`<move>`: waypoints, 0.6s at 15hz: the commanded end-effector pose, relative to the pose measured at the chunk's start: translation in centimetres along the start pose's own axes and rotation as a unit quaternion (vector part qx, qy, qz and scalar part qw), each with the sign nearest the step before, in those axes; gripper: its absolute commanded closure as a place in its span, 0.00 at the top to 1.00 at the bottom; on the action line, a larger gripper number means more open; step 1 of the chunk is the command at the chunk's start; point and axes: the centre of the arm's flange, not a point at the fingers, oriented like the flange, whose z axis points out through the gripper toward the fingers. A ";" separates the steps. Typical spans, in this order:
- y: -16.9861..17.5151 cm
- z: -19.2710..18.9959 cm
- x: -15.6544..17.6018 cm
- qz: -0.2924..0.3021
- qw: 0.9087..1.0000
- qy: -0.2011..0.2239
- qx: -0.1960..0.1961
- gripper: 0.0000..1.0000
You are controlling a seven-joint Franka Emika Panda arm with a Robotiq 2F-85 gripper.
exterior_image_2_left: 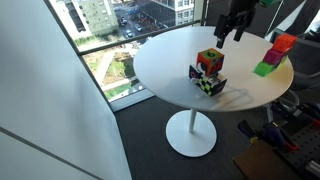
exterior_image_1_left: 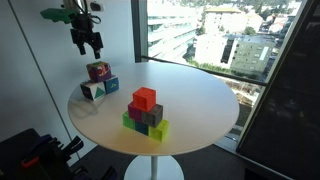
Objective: Put the orange plush block on the table
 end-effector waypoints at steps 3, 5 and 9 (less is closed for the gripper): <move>-1.0 1.0 1.9 0.006 1.000 -0.007 -0.019 1.00; -1.0 1.5 2.3 0.006 1.000 -0.010 -0.023 1.00; -1.5 2.1 3.4 0.010 1.000 -0.012 -0.024 1.00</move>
